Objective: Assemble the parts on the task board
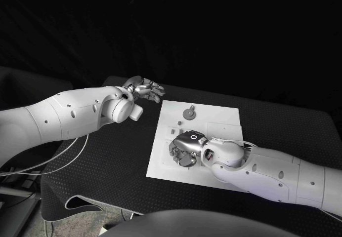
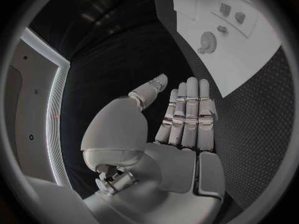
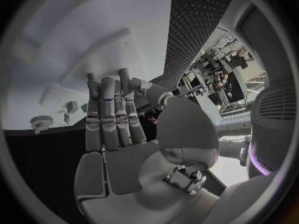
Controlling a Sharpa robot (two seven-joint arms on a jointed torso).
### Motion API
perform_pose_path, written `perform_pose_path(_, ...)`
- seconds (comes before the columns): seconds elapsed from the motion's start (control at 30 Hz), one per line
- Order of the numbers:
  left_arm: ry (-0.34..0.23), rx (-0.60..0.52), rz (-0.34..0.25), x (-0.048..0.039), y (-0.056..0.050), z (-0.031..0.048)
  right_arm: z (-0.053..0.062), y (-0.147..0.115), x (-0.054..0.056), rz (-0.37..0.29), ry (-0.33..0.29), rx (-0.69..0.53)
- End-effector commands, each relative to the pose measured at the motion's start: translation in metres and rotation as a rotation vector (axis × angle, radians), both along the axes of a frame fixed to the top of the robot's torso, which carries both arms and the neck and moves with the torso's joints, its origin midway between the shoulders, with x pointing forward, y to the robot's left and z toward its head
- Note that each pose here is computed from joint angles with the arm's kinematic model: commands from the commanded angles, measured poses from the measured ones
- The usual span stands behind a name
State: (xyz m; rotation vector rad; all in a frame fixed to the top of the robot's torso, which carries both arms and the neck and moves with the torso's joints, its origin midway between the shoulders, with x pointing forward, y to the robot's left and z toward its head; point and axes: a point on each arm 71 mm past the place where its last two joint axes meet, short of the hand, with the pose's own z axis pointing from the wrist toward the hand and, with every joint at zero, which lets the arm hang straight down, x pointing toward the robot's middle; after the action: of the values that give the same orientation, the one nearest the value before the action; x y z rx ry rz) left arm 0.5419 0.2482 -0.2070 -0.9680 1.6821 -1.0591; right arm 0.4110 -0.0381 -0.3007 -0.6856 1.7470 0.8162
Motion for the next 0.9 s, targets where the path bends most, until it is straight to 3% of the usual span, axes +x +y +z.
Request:
perform_pose_path(0.03,-0.002,-0.008,-0.014,0.0001,-0.0021,0.0011,-0.0091,-0.0014,-0.0047,0.009,0.046,-0.025)
perform_pose_path(0.9,0.003,-0.007,-0.014,0.0003,-0.0013,0.0007,-0.0056,-0.0060,-0.0018,-0.034,0.038,0.037)
